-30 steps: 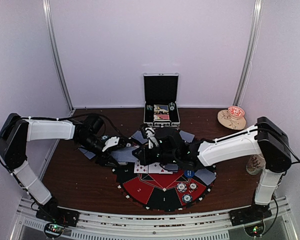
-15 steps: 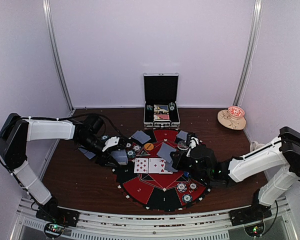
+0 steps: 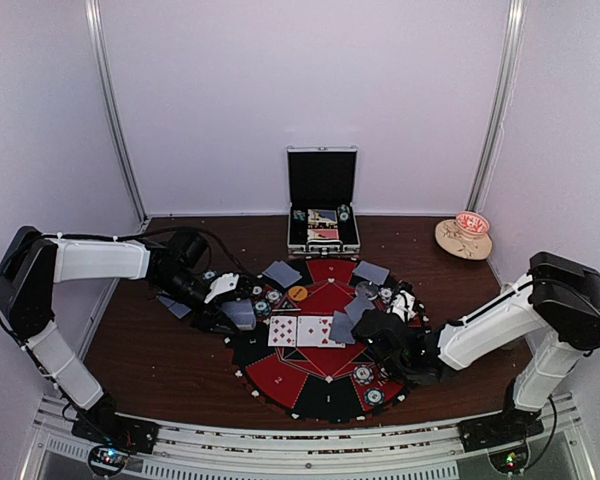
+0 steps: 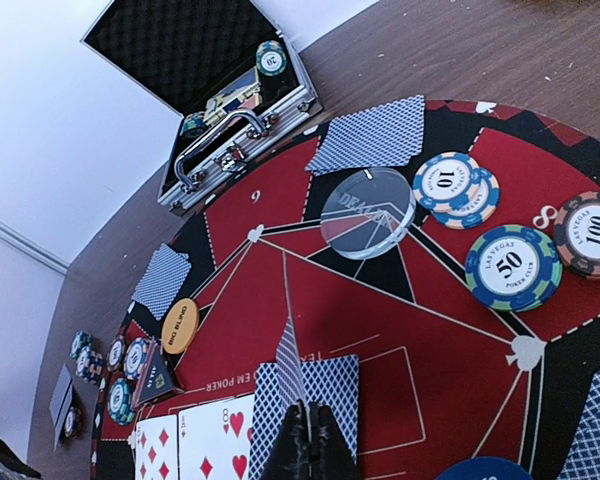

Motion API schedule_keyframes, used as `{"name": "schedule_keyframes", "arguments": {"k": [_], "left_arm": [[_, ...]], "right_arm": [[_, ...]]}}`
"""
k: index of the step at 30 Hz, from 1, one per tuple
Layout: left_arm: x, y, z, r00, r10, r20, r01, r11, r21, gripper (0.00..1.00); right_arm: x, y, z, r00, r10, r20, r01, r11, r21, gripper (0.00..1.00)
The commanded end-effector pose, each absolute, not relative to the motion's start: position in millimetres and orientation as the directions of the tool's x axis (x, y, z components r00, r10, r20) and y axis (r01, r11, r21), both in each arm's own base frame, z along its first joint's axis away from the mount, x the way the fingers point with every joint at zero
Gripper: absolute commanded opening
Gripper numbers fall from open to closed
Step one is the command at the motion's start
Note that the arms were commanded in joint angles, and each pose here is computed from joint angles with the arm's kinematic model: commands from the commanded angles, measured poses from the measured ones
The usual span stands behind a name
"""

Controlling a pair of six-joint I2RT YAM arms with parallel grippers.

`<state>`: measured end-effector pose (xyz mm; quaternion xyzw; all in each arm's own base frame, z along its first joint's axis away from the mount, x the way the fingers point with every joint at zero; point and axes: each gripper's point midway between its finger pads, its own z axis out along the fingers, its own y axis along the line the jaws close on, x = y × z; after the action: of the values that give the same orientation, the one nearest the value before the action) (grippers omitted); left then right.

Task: Distribute texas hold em gaming equipment
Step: Place the poker card in the community card area.

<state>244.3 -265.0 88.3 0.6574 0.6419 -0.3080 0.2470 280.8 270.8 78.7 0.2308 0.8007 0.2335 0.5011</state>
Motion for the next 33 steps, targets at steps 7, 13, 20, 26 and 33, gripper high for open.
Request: {"name": "schedule_keyframes", "arguments": {"k": [7,13,20,26,33], "left_arm": [[248.9,-268.5,93.1,-0.006,0.673,-0.74,0.997,-0.055,-0.058,0.46],[249.0,-268.6,93.6,-0.005,0.672,-0.74,0.997,-0.055,-0.057,0.46],[249.3,-268.8,93.8,-0.004,0.672,-0.74,0.997,-0.055,-0.056,0.46],[249.5,-268.4,93.4,-0.005,0.673,-0.74,0.997,-0.054,-0.056,0.46],[249.1,-268.5,94.3,-0.006,0.672,-0.74,0.997,-0.053,-0.056,0.46]], "right_arm": [[282.7,261.6,70.9,-0.348,0.595,-0.725,0.198,0.802,0.563,0.0],[279.7,268.1,58.6,-0.386,0.574,-0.722,0.192,0.816,0.545,0.0],[275.7,272.1,55.0,-0.402,0.56,-0.724,0.185,0.824,0.535,0.05],[270.3,277.4,59.2,-0.406,0.551,-0.729,0.168,0.83,0.532,0.12],[263.6,278.5,63.6,-0.402,0.533,-0.745,0.167,0.842,0.513,0.14]]}}
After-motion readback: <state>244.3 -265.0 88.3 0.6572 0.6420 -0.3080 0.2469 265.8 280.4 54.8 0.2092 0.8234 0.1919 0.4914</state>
